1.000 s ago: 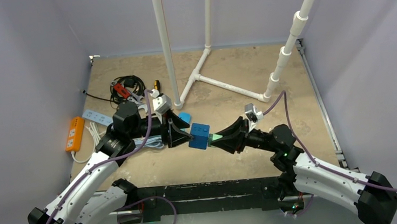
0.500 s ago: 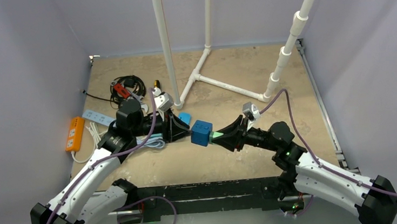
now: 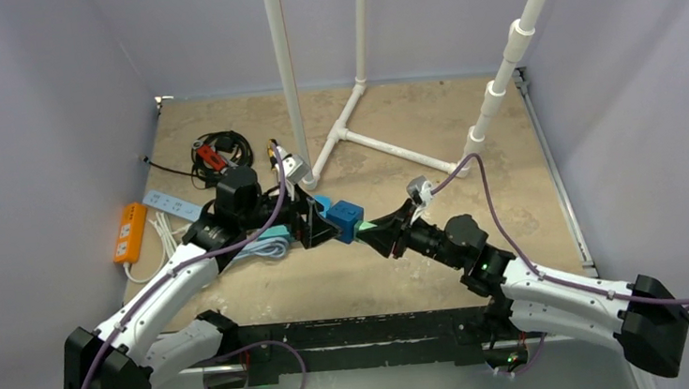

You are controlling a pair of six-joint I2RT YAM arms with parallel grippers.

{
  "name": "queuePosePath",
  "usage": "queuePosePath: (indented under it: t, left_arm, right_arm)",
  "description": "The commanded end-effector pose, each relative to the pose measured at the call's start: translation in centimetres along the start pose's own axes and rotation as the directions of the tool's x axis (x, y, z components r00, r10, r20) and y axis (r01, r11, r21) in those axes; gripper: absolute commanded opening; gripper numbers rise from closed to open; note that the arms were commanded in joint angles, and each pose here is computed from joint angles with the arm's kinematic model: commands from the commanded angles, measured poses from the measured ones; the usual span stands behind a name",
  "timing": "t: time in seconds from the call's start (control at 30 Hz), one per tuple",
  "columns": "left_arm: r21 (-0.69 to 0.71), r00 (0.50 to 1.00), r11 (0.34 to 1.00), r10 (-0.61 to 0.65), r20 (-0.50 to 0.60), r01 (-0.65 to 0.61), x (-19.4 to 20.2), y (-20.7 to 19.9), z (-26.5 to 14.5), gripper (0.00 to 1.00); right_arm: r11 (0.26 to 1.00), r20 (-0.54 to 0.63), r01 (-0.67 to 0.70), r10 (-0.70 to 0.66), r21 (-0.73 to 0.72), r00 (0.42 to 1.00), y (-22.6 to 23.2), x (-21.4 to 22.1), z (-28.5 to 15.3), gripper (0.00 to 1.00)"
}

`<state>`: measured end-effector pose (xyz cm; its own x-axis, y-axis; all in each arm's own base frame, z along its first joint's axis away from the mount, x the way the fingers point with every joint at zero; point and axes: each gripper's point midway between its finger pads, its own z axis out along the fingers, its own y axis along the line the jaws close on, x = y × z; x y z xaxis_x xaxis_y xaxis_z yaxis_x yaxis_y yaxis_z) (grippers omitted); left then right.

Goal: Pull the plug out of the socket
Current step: Remove the plug from the socket.

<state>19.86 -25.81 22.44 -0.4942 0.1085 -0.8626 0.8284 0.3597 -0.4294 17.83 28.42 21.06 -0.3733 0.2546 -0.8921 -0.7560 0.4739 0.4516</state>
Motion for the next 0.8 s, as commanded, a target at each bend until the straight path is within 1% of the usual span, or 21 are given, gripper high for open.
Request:
queuePosePath:
  t: [0.0,0.1,0.27,0.5,0.6,0.7,0.77]
  left_arm:
    - [-0.063,0.999,0.998,-0.009,0.04,0.012,-1.6,1.2,0.3,0.95]
    - [-0.057,0.999,0.998,-0.025,0.041,0.027,-1.6,1.2,0.6,0.95]
    - [-0.088,0.998,0.995,-0.045,0.045,0.049,-1.7,2.0,0.8,0.96]
    - [-0.14,0.995,0.986,-0.087,0.057,0.094,-1.8,3.6,1.5,0.96]
    - [-0.135,0.991,0.983,-0.116,0.068,0.125,-1.8,3.7,1.8,0.96]
    - [-0.134,0.99,0.984,-0.106,0.09,0.117,-2.4,3.8,1.9,0.96]
    - [-0.165,0.99,0.979,-0.104,0.091,0.118,-2.3,4.4,1.8,0.96]
  right_arm:
    - [0.998,0.204,0.01,-0.021,0.058,0.979,1.0,-5.7,0.8,0.0]
    - [0.996,0.203,0.022,-0.04,0.089,0.978,0.5,-5.4,1.1,0.0]
    - [0.989,0.18,0.043,-0.069,0.143,0.981,0.0,-4.7,2.0,0.0]
    - [0.988,0.155,0.053,-0.076,0.144,0.985,1.2,-3.7,3.1,0.0]
    - [0.989,0.144,0.059,-0.079,0.137,0.986,1.8,-3.3,3.6,0.0]
    - [0.988,0.139,0.058,-0.079,0.144,0.987,2.1,-2.9,3.9,0.0]
    - [0.986,0.142,0.055,-0.078,0.156,0.987,2.1,-3.0,4.0,0.0]
